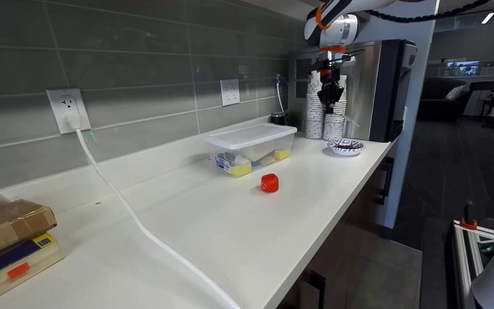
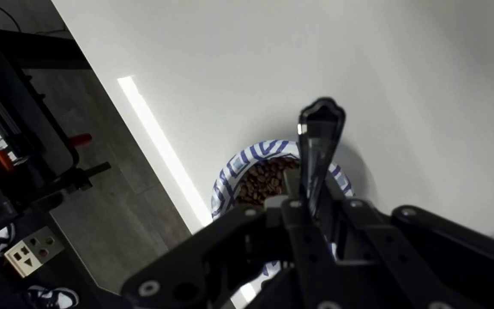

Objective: Use the silver spatula to stir the contents of the white plate

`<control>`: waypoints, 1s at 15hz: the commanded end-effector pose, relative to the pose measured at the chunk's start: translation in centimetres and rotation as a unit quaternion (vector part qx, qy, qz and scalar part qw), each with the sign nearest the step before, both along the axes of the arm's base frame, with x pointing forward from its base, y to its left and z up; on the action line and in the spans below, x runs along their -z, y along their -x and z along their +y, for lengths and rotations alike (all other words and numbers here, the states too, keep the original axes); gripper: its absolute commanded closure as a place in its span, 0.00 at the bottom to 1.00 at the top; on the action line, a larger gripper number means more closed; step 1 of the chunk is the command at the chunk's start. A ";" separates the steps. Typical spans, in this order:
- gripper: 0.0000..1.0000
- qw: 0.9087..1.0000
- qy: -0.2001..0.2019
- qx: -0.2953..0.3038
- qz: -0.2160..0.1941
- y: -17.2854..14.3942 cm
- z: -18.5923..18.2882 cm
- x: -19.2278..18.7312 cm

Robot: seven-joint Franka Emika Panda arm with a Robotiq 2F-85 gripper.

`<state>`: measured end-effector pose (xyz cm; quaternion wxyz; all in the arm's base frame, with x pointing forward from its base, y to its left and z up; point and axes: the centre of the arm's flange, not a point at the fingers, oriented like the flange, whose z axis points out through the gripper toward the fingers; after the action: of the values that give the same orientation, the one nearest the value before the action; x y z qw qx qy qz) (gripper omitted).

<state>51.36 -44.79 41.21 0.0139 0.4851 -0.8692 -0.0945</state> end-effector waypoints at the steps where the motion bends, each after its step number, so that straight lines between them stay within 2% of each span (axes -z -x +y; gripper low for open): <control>1: 0.97 0.998 -0.046 -0.022 -0.020 -0.2 0.9 0.1; 9: 0.97 0.983 -0.157 -0.080 -0.044 -1.8 6.7 2.7; 15: 0.97 0.979 -0.182 -0.078 -0.048 -1.3 5.4 2.6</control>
<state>53.36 -38.61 37.91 -0.0890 0.5545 -0.7994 -0.2134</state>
